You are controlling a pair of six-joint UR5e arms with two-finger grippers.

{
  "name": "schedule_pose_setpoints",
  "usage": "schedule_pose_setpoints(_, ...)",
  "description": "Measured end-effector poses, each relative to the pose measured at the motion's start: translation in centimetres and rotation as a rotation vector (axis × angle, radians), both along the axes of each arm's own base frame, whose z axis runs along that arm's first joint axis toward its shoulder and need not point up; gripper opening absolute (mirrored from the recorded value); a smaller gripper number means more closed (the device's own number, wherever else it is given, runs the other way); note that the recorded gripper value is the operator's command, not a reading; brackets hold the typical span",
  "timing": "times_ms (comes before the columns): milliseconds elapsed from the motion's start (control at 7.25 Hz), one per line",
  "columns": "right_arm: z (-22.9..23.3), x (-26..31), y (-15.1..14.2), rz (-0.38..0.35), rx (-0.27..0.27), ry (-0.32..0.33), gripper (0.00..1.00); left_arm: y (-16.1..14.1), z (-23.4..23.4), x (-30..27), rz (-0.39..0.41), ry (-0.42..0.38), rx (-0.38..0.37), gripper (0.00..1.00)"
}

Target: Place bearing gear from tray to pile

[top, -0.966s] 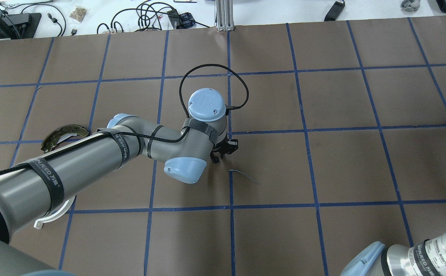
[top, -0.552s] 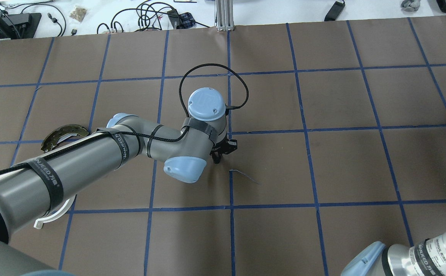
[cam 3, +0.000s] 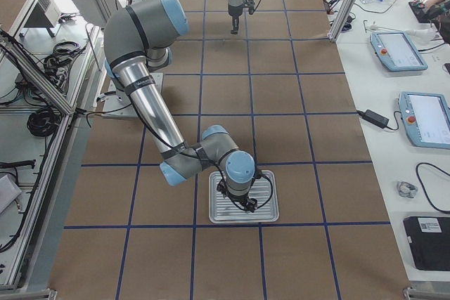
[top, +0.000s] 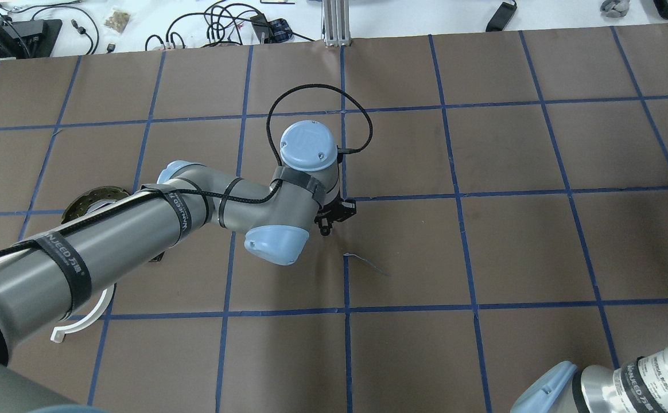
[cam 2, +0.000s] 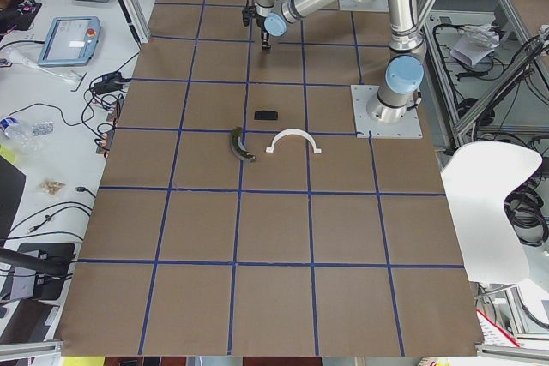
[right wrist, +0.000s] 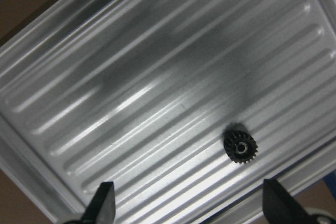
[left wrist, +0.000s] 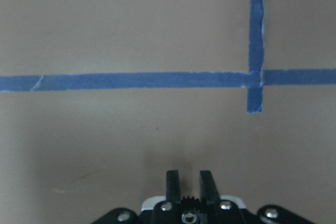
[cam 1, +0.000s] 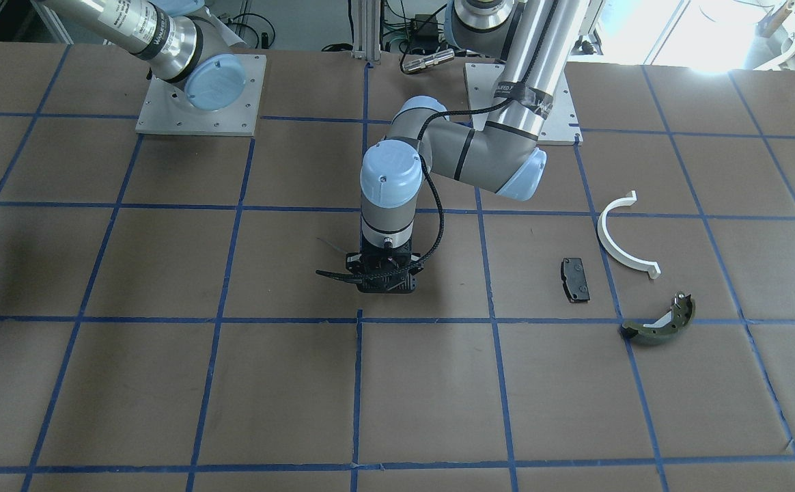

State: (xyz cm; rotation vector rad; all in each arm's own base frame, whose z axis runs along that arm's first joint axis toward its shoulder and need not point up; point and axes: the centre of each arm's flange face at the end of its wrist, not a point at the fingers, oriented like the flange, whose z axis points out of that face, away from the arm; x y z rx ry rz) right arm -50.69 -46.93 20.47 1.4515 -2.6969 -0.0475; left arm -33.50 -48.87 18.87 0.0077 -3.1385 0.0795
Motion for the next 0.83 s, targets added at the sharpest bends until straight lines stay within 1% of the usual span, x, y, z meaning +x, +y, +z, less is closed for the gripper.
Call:
schedule_pose_setpoints(138,-0.4,0.0,0.0,0.005,0.003,-0.005,1.0,-1.5,1.4,0.8,0.002,-0.002,0.005,0.0)
schedule_pose_setpoints(414,-0.9,-0.1,0.0,0.008,0.006,-0.011,1.0,-5.5,5.4,5.0,-0.032,-0.019,0.052,0.0)
schedule_pose_setpoints(552,-1.1,-0.1,-0.1,0.01,0.007,-0.014,1.0,-6.9,7.0,7.7,-0.072,-0.044,0.075,0.0)
schedule_pose_setpoints(828,-1.7,-0.2,-0.2,0.015,0.008,-0.016,0.99,-9.4,8.4,15.6,-0.197,-0.124,0.099,0.0)
